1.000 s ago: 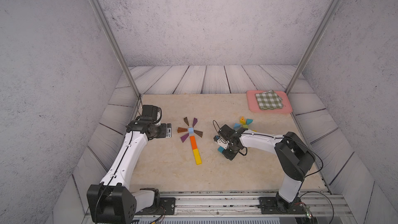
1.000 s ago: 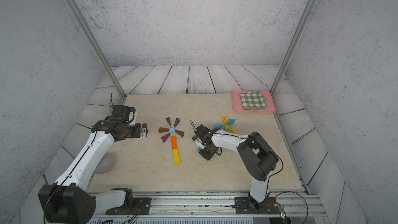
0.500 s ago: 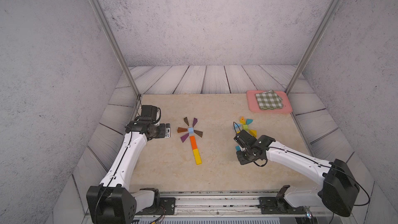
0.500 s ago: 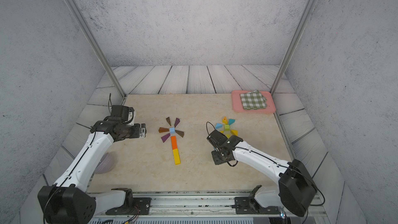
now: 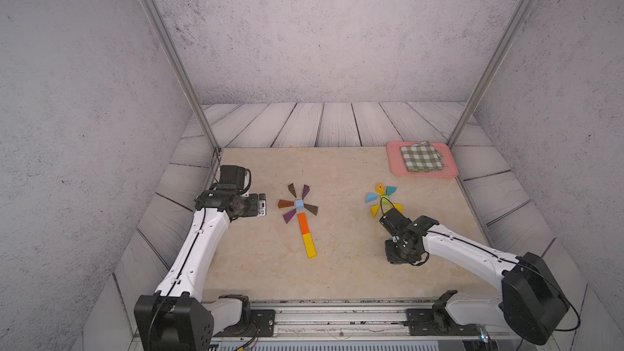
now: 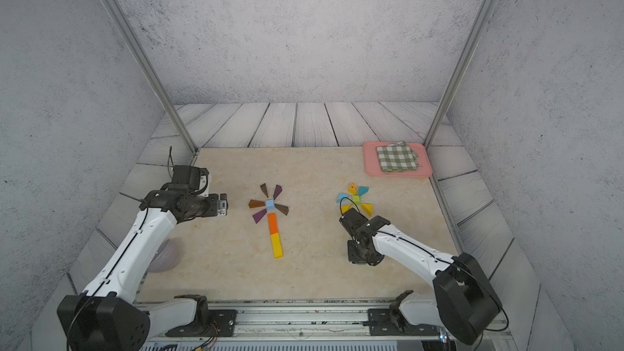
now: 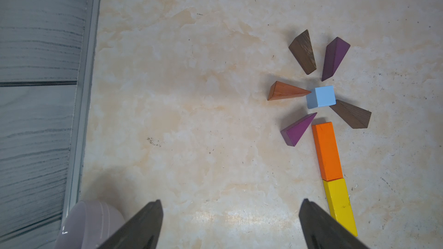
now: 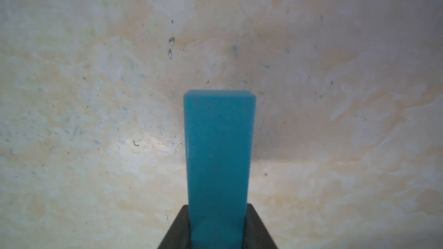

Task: Assemble a small pinwheel with building blocks
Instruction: Assemble the building block at the center of the board.

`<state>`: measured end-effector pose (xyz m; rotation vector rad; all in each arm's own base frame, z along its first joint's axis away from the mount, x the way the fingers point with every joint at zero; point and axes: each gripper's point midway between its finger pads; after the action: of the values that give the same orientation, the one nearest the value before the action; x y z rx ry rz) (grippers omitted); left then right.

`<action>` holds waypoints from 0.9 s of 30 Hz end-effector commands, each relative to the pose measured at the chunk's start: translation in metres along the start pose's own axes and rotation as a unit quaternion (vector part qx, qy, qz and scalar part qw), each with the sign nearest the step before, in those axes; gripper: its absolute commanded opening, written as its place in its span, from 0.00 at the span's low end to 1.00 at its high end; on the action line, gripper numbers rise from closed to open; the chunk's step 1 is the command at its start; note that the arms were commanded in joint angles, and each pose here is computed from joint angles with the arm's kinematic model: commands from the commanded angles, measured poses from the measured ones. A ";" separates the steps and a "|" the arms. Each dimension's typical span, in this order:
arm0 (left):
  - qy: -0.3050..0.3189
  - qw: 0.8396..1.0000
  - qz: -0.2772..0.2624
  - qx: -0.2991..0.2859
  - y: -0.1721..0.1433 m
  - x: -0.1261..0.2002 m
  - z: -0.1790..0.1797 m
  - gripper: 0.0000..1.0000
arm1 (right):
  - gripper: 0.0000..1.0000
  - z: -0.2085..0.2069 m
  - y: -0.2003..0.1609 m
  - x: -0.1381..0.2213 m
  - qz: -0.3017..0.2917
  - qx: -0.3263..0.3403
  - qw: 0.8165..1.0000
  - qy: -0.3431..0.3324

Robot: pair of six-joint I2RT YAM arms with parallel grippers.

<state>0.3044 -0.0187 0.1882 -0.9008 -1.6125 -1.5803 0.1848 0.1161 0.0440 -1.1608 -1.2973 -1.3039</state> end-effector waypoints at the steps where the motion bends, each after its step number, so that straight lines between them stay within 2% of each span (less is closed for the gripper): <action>1: 0.007 1.000 0.006 0.001 -0.006 0.001 0.005 0.96 | 0.39 0.011 0.011 -0.005 -0.002 -0.005 1.000 0.017; 19: 0.003 1.000 0.010 0.001 -0.007 -0.001 0.003 0.96 | 0.44 0.010 0.021 -0.024 0.009 -0.027 1.000 0.008; 22: 0.003 1.000 0.009 0.001 -0.007 -0.001 0.004 0.96 | 0.42 -0.003 0.024 -0.029 0.010 -0.030 0.999 -0.023; 27: 0.000 1.000 0.009 0.001 -0.006 -0.002 0.002 0.96 | 0.38 0.001 0.030 -0.032 0.002 -0.038 0.999 -0.006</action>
<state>0.3029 -0.0190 0.1863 -0.9083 -1.6087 -1.5744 0.2125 0.1176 0.0179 -1.2180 -1.2476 -1.3475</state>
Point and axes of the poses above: each gripper's point midway between its finger pads, its own x axis back along the fingers, its own z axis along the line the jaws close on, y = z × x, and after that the axes turned 2 degrees about -x, right-handed
